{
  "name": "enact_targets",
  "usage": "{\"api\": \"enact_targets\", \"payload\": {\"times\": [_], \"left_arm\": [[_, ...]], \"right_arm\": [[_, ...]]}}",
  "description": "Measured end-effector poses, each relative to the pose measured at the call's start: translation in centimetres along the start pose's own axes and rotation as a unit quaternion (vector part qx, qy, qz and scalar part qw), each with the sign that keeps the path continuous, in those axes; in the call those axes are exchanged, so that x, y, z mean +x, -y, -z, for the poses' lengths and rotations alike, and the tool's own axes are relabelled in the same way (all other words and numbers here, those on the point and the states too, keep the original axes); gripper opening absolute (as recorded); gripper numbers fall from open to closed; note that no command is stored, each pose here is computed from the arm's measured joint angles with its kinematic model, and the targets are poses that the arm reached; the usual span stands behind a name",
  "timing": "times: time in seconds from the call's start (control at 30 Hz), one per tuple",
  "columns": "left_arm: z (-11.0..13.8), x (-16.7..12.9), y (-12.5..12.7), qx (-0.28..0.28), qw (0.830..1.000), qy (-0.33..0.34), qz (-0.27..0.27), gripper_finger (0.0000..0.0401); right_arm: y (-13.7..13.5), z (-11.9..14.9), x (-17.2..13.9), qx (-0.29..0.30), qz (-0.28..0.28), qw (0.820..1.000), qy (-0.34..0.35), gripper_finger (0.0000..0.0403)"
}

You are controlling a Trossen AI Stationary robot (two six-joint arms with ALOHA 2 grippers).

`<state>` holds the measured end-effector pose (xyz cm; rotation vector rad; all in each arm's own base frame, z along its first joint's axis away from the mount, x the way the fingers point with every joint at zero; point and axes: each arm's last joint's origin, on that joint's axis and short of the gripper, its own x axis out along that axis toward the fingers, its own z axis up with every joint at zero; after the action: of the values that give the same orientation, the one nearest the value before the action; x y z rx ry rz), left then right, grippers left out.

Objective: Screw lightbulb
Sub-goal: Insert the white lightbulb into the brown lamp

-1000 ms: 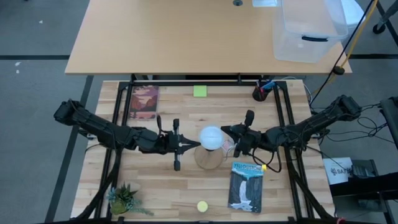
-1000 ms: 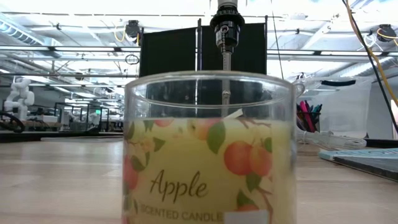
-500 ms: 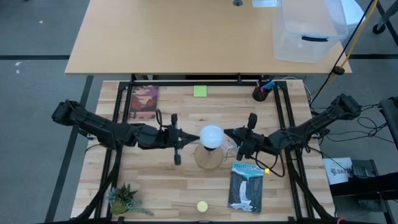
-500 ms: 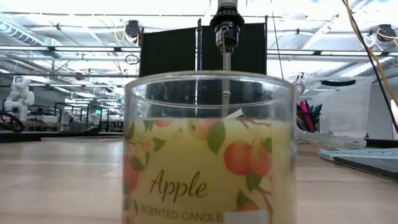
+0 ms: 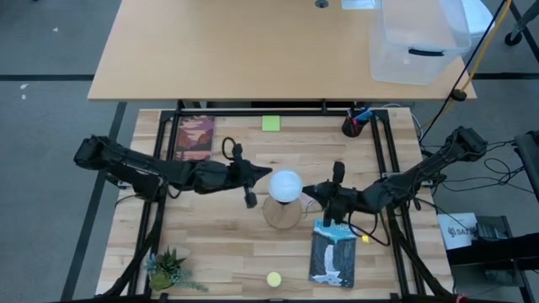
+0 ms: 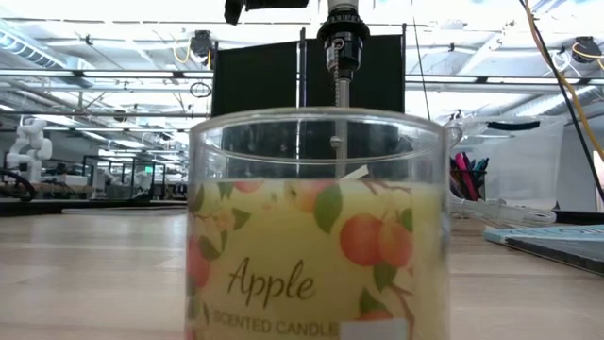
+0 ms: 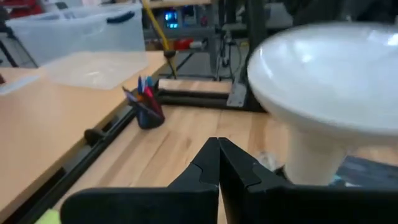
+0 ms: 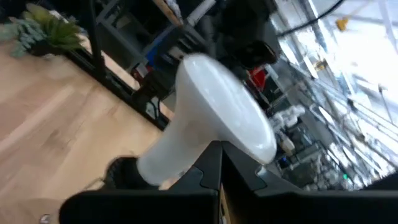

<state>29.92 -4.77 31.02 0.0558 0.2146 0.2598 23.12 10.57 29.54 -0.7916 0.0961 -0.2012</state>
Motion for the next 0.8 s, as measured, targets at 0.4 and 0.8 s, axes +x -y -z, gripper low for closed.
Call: {"api": "enact_targets", "payload": {"times": [0.4,0.8], "left_arm": [[-2.8,-3.9,2.1,0.035,0.993,0.089,0.069,0.0],[-1.6,-2.7,3.7,0.04,0.991,0.074,0.108,0.0]], "right_arm": [[0.1,0.9,0.4,0.008,0.007,0.999,-0.041,0.0],[1.9,1.5,1.5,0.0,0.057,0.997,-0.043,0.0]]}}
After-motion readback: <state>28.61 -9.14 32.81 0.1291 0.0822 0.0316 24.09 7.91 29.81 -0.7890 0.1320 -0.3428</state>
